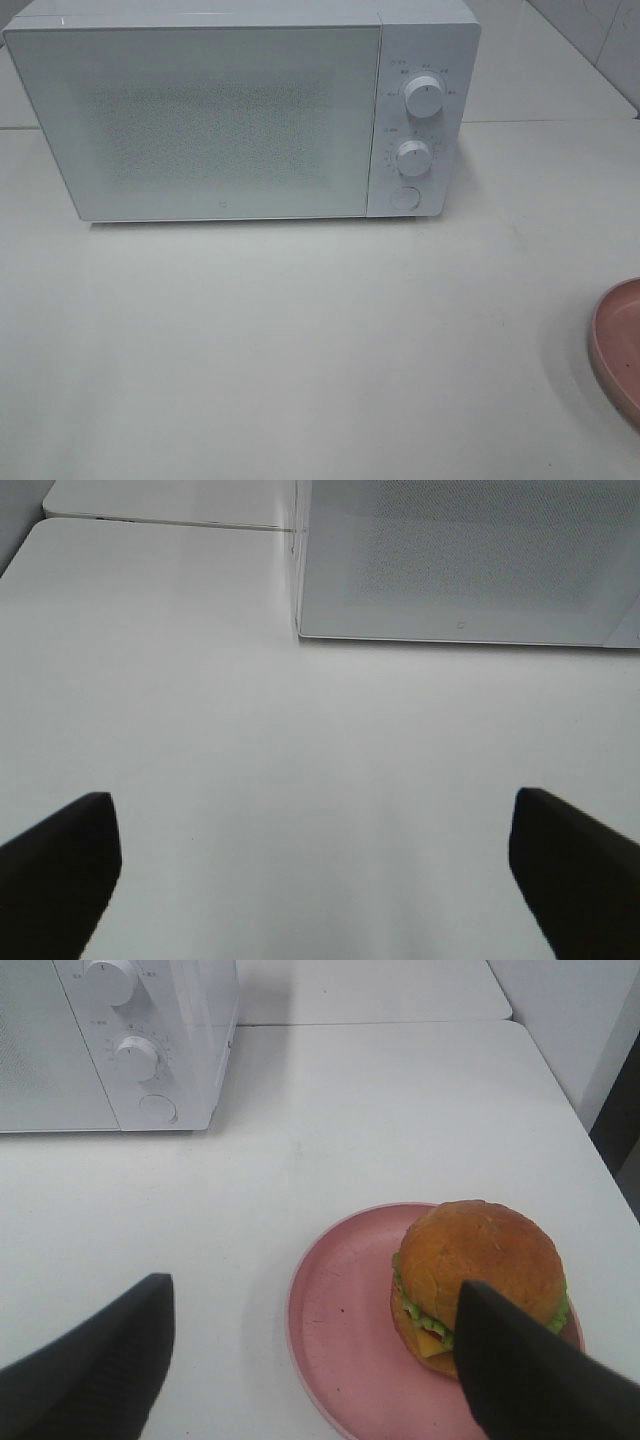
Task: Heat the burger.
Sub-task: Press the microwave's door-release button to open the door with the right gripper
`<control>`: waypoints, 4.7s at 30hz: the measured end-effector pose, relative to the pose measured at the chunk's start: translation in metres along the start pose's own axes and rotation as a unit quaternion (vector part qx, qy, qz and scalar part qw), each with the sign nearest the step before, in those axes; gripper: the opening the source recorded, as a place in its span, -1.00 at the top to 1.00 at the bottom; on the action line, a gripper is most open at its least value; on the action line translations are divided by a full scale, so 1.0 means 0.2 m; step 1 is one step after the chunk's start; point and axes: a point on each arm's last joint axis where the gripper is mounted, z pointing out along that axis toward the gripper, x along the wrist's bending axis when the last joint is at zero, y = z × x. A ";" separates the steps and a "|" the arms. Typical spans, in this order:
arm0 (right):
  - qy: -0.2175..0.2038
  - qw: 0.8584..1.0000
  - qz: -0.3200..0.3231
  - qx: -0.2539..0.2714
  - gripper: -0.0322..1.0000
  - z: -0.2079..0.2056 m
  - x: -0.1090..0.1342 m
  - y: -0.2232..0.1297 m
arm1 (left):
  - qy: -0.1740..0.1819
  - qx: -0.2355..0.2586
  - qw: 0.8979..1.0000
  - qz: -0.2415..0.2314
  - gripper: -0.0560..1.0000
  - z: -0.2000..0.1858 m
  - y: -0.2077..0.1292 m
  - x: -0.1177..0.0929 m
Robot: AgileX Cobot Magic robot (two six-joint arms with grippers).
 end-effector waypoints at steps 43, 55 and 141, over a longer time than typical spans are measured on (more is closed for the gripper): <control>0.008 1.000 -0.005 -0.029 -0.48 0.19 0.03 0.25 | 0.000 0.000 1.000 0.000 -0.95 0.00 0.00 0.00; 0.012 1.000 -0.007 -0.011 -0.48 0.39 0.04 0.32 | 0.000 0.000 1.000 0.000 -0.95 0.00 0.00 0.00; 0.063 0.992 -0.067 -0.090 -0.40 1.16 0.69 -0.34 | 0.000 0.000 1.000 0.000 -0.95 0.00 0.00 0.00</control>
